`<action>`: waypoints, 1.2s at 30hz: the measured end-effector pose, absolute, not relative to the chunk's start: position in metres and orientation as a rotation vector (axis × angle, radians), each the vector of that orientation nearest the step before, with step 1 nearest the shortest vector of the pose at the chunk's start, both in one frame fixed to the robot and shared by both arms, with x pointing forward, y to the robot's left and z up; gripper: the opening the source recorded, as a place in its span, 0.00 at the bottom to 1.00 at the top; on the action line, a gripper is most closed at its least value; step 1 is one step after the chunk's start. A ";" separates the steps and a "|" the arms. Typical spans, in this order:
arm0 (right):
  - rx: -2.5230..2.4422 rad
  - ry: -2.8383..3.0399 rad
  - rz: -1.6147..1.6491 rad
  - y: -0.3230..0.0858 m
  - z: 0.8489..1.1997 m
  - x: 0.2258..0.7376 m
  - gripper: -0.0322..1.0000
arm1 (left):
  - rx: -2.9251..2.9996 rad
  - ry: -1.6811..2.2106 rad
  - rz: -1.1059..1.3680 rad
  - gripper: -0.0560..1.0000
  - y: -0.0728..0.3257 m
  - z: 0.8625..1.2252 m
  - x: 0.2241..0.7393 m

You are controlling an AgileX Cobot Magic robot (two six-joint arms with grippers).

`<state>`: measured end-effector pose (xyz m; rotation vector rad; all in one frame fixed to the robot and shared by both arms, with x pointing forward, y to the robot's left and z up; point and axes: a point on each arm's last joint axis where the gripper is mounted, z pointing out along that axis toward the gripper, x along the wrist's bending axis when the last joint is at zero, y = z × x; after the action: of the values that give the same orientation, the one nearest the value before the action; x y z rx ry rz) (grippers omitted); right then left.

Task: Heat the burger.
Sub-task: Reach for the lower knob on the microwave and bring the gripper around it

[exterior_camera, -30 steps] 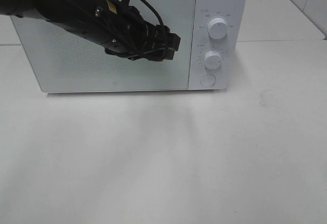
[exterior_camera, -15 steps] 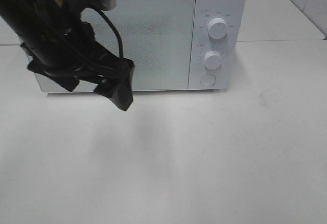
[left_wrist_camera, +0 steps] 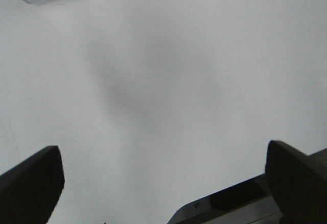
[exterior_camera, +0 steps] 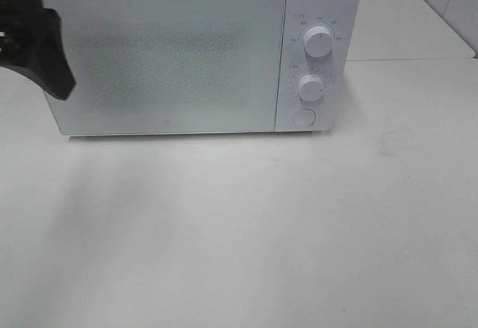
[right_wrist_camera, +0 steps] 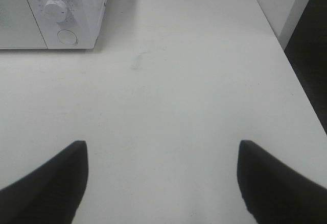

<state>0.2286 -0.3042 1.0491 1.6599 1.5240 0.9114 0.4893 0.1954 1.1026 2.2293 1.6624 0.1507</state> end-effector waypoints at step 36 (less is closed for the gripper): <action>1.660 1.524 0.911 -0.304 1.049 0.229 0.77 | 1.877 1.805 0.492 0.99 0.292 1.049 0.294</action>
<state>0.2286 -0.3042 1.0491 1.6599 1.5240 0.9114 0.2943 0.2924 1.0492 1.8767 1.8053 0.4916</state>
